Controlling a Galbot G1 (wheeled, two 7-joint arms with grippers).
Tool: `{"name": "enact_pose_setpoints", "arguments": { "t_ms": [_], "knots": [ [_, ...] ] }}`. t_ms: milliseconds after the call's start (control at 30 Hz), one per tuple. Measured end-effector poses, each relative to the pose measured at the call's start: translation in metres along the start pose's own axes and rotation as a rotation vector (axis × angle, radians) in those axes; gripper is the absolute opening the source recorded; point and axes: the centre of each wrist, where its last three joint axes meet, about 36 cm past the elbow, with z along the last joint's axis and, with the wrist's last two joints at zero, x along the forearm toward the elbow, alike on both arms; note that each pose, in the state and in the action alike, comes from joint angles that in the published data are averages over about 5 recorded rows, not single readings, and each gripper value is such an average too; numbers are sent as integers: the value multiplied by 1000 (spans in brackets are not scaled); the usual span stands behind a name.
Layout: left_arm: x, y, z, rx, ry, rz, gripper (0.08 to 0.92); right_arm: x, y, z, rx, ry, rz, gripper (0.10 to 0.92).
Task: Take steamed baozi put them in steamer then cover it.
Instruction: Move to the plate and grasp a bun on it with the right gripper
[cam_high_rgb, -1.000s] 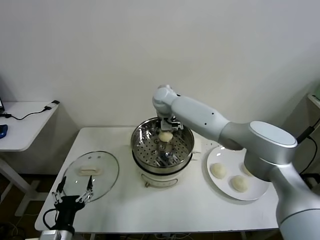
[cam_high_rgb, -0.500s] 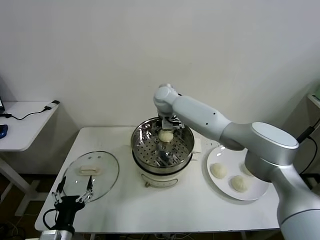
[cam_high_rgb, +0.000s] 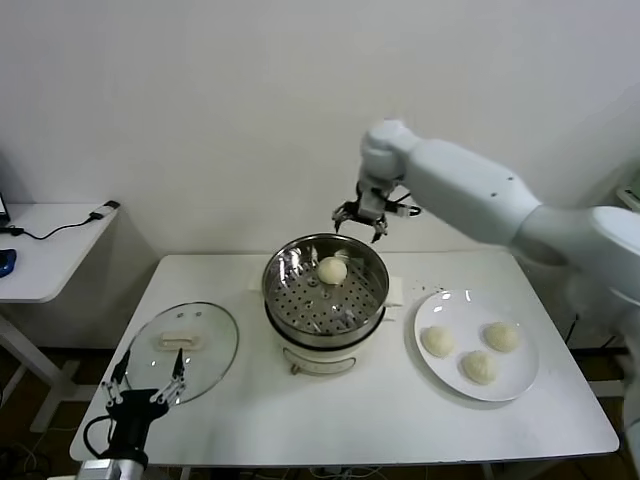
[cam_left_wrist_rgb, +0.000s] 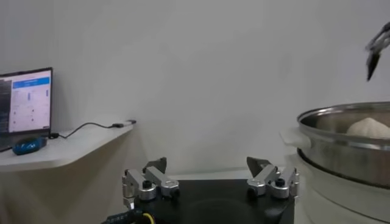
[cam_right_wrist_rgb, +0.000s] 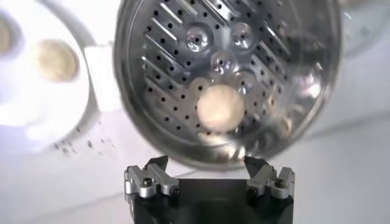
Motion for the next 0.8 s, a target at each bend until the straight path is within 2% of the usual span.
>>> {"name": "enact_pose_setpoints", "arguments": {
  "t_ms": [200, 433, 600, 800],
  "knots": [
    [1, -2, -1, 5, -1, 3, 823, -5, 85, 32, -385, -30, -7, 823],
    [4, -1, 0, 2, 5, 6, 823, -40, 172, 46, -719, -66, -75, 823],
    [6, -1, 1, -1, 10, 7, 823, -73, 209, 42, -847, -93, -135, 823],
    [8, 0, 3, -5, 18, 5, 823, -114, 233, 34, -929, -110, -192, 823]
  ]
}}
